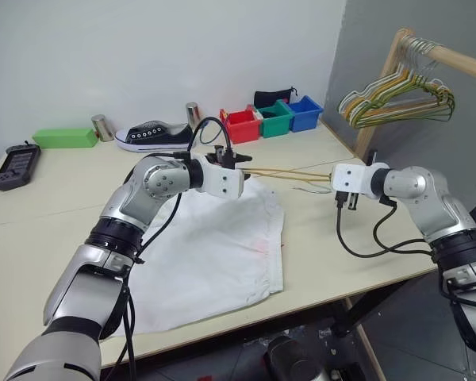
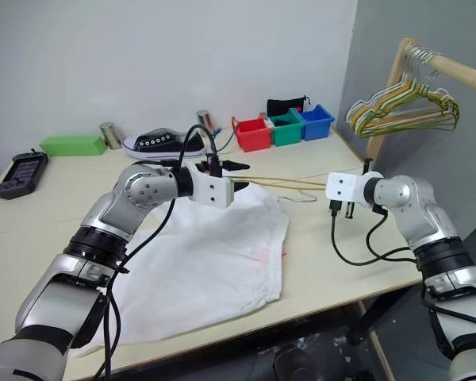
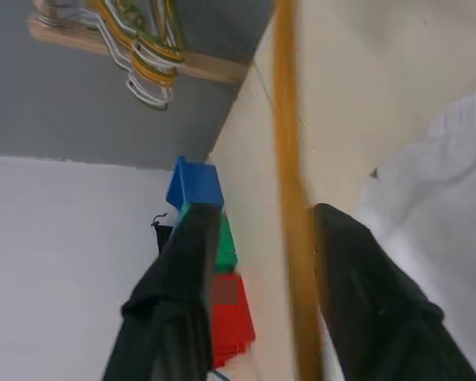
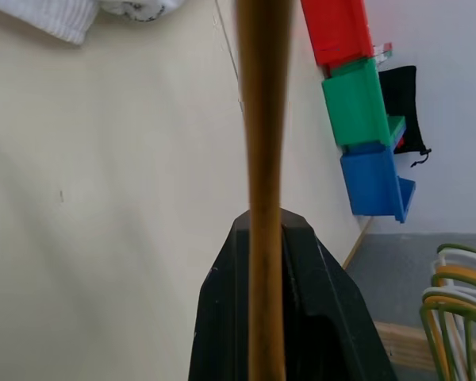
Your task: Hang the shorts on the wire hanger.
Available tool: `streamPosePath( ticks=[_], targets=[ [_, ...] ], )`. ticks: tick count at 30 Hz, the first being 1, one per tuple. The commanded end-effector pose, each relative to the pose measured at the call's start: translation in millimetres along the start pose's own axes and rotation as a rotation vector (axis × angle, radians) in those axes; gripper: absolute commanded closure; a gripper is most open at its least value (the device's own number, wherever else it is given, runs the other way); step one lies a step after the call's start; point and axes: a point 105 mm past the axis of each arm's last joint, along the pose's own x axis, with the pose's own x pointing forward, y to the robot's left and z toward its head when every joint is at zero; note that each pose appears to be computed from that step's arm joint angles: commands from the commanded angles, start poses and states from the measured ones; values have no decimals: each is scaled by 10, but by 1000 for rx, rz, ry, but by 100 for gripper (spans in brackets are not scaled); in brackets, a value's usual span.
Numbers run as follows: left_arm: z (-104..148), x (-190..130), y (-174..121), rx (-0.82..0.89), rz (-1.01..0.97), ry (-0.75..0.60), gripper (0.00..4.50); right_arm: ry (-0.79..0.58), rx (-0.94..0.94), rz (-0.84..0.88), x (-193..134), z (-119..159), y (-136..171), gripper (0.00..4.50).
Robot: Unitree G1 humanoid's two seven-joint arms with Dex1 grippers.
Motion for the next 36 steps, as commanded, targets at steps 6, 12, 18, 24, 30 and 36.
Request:
streamPosePath(
  ticks=[6, 12, 18, 24, 30, 36],
  targets=[
    [329, -272, 96, -329, 97, -155, 59, 56, 441, 166, -292, -363, 270, 450],
    [313, -407, -320, -691, 139, -122, 6, 77, 891, 427, -590, -469, 749, 450],
    [420, -531, -809, -902, 91, -66, 6, 104, 1146, 649, -928, -464, 1222, 450],
    [639, -646, -1126, -965, 25, -40, 6, 130, 1388, 907, -1357, -247, 1668, 450],
    [638, -763, -1285, -984, -31, 3, 6, 168, 1600, 1033, -1507, -38, 1836, 450],
    [645, -815, -1296, -976, -48, 15, 6, 186, 1718, 1070, -1475, 55, 1966, 450]
  ],
)
